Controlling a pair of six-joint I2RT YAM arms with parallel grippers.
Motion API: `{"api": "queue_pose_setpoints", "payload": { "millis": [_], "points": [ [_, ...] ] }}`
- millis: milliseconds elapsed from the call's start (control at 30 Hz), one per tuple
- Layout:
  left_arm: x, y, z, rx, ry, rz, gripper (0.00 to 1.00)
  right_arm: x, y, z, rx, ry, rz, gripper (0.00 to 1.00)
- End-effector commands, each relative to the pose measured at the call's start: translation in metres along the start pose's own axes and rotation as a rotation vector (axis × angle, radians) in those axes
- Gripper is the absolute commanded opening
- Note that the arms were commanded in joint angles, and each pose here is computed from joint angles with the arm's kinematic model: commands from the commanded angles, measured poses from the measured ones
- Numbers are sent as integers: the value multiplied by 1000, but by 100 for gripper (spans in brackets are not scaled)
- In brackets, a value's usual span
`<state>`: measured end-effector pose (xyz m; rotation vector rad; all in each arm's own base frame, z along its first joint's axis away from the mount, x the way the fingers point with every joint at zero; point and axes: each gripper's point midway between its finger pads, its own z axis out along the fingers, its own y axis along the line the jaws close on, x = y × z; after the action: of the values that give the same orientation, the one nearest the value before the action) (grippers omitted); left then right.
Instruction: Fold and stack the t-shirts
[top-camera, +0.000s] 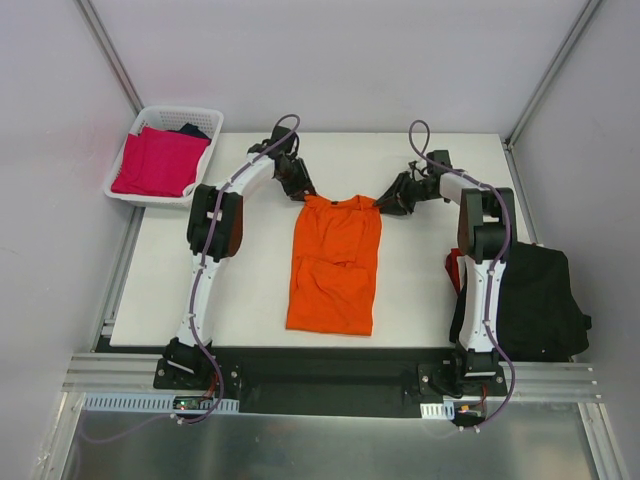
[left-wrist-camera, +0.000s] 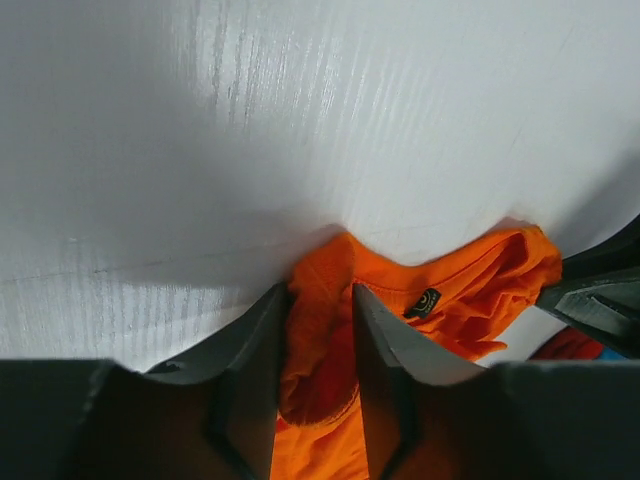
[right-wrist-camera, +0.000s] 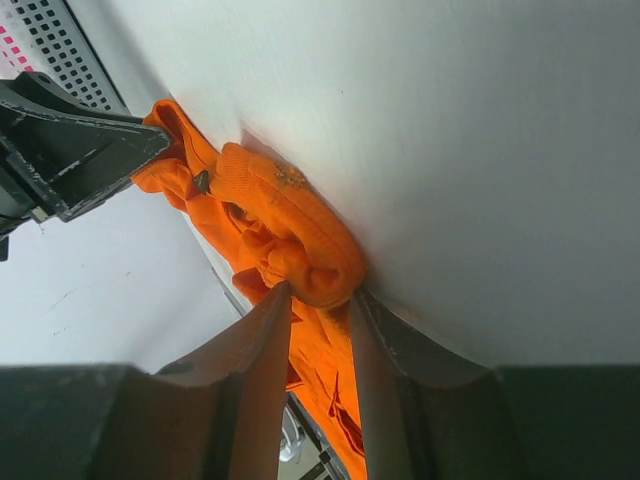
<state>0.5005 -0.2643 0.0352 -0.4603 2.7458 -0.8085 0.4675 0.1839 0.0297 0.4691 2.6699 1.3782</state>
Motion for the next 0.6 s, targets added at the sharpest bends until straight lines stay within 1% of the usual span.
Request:
{"api": "queue_pose_setpoints", "payload": {
  "millis": [0,100,200,267,300,433,467,500,567],
  "points": [
    [15,10,8,-28,41,-6,27,1,-11,7,29,-2,6,33],
    [19,15,6,-44,45,-4,27,0,-10,6,30,-6,3,31],
    [19,19,5,-57,42,1,27,-1,-10,7,32,-9,6,25],
    [18,21,4,-62,36,3,27,-2,-10,8,30,-9,7,11],
    [18,21,4,-62,36,5,27,-3,-10,7,33,-14,13,1],
    [15,22,3,-60,30,3,28,-4,-8,8,20,-14,15,1],
    [13,19,1,-57,24,7,18,-3,-4,6,14,-13,12,1],
    [12,18,0,-53,22,9,11,-4,-1,5,6,-14,10,1],
    [9,12,-6,-42,9,9,0,-4,5,2,-8,-18,5,1]
  ]
}}
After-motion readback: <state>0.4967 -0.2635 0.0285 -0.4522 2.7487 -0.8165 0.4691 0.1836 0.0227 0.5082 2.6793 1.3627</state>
